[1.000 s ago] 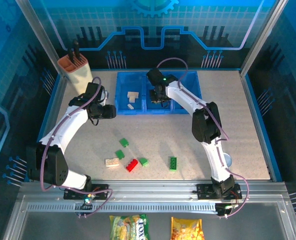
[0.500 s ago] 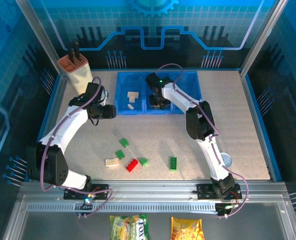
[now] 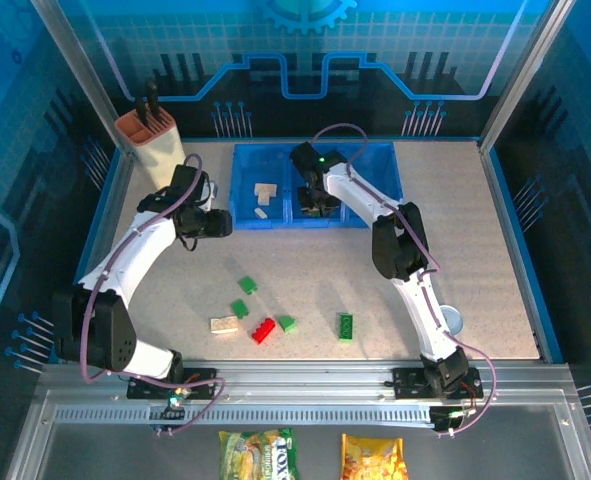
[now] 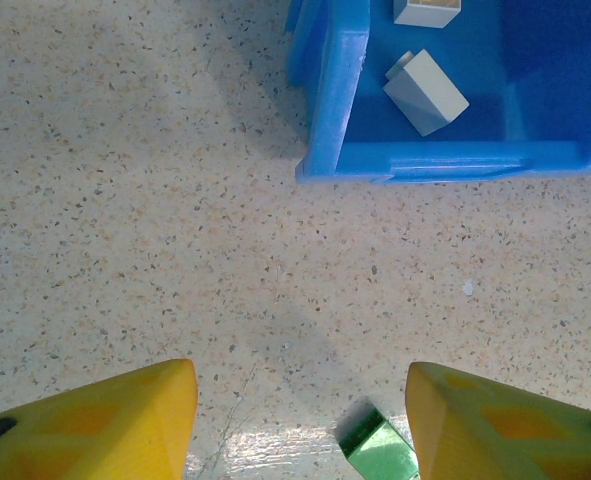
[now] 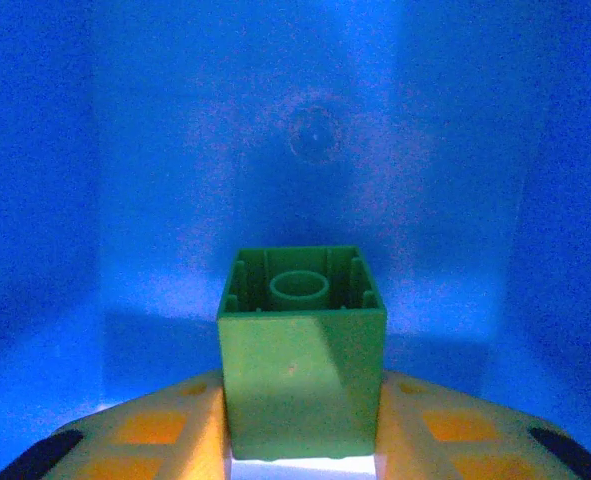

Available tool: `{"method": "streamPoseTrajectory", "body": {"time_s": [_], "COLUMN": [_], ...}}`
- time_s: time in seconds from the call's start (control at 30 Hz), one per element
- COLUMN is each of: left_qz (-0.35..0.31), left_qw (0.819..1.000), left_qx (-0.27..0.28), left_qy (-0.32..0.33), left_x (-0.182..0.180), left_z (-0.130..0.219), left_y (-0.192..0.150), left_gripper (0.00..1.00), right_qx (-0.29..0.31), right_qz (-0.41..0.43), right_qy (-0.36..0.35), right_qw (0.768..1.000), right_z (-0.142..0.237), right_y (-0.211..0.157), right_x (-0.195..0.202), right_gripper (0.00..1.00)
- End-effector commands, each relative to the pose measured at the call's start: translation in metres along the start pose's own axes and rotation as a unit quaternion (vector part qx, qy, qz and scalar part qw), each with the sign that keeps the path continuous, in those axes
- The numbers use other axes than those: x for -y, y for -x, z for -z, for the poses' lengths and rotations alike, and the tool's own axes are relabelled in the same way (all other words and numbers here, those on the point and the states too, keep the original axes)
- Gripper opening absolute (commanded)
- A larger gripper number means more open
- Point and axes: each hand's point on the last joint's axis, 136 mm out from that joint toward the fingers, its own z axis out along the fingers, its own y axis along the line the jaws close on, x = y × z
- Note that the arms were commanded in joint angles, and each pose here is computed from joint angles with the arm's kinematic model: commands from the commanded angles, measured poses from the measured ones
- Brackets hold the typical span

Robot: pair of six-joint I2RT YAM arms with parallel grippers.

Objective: Sort the legos into containers by color
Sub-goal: Place the lego in the container.

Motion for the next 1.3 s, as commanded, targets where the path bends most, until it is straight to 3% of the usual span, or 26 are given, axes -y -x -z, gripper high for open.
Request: {"method": "streamPoseTrajectory", "body": {"time_s": [0.0,0.3,0.87,1.27], "left_qz": [0.015,0.016,0.017,0.004], "left_qw": [1.000,1.000,1.000,0.998], "left_qx": [-0.010,-0.014,-0.015,-0.052], "left_qy": [-0.010,-0.014,-0.017,-0.021], "left_x": [0.002,0.003,0.004,0.018], "left_z": [-0.002,-0.003,-0.002,-0.011], "left_y": [-0.004,-0.005,-0.006,-0.021], "left_gripper": [0.58,0.58,0.59,0.59], "right_qx": [0.022,0.040,0.029,0.045], "right_qz": [-0.009,-0.006,-0.010,0.010], "right_qy": [0.007,0.016,0.021,0.021], "right_qw": [1.000,0.999,0.999,0.999], "right_z": [0.037,0.067,0.053,0.096], "right_y": [0.013,0.014,0.008,-0.010], "right_x": [0.007,0.009,0.003,0.006], "right_gripper": [0.40,0.39,0.44,0.44]}}
